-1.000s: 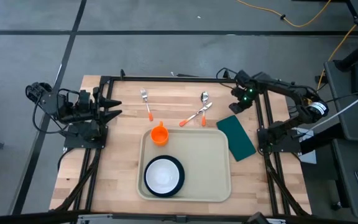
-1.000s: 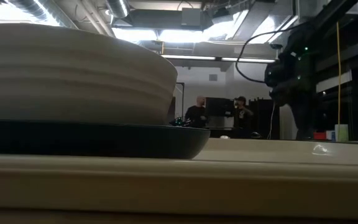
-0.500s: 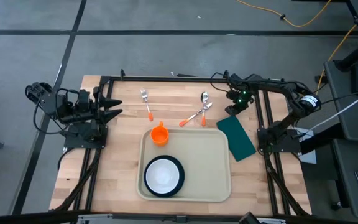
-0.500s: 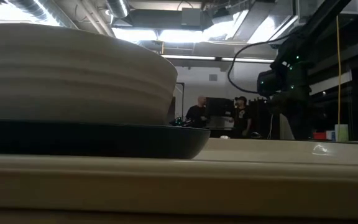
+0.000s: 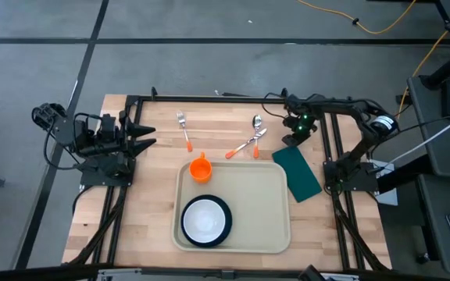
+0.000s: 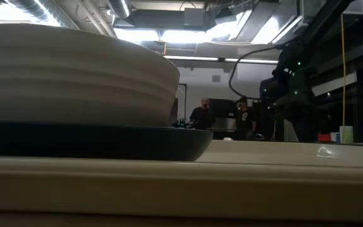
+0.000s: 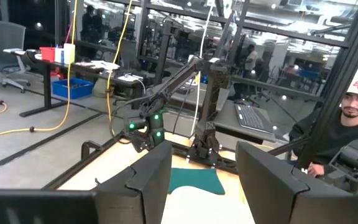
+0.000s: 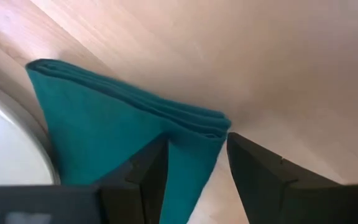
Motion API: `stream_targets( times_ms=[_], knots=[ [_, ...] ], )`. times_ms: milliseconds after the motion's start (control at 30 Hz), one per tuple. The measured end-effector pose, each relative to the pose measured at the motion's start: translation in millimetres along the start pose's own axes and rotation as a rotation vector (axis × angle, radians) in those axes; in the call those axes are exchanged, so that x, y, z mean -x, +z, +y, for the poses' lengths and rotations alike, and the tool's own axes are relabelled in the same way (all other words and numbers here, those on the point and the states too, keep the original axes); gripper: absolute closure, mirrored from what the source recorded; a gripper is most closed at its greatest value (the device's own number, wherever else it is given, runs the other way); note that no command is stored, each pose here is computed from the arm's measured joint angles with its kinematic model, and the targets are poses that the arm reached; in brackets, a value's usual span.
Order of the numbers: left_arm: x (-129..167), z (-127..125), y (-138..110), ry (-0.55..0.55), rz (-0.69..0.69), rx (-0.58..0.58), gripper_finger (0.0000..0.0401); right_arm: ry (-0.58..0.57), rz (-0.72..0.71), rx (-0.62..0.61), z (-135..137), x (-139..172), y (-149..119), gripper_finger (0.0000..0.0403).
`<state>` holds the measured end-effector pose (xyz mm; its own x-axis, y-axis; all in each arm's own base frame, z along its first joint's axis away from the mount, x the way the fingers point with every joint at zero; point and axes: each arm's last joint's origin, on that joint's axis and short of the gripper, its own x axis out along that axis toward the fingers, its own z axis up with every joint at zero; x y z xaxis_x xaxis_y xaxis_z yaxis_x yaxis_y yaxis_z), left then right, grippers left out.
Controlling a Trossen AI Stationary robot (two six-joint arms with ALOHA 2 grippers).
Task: Set up tray
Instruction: Put the green table napkin on the light brown serving tray to the right of the blue plate
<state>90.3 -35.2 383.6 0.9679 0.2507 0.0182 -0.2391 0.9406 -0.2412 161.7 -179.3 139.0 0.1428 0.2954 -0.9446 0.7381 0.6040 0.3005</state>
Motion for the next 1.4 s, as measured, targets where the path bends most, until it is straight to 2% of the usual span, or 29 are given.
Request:
stream_targets(
  times_ms=[300,433,600,667,833,1167,1400],
  knots=[
    [0,0,1,0.002,-0.009,0.016,0.0228,0.018,0.054,0.008,-3,-11,4,0.0242],
    [0,0,1,0.020,-0.012,0.006,0.0228,0.015,0.053,0.014,-4,-11,4,0.0285],
    [0,0,1,0.020,-0.012,-0.010,0.0228,0.048,0.061,0.034,-3,-13,3,0.0377],
    [0,0,1,0.021,-0.012,-0.011,0.0228,0.079,0.072,0.032,-2,-14,2,0.0385],
    [0,0,1,0.020,-0.012,-0.012,0.0228,0.097,0.104,0.017,0,-11,-3,0.0376],
    [-1,-1,-2,0.013,0.012,-0.044,0.0228,0.054,-0.090,0.021,13,33,-21,0.0386],
    [-1,-1,-2,-0.010,0.018,-0.063,0.0228,0.024,-0.344,0.062,36,98,-41,0.0386]
  ],
)
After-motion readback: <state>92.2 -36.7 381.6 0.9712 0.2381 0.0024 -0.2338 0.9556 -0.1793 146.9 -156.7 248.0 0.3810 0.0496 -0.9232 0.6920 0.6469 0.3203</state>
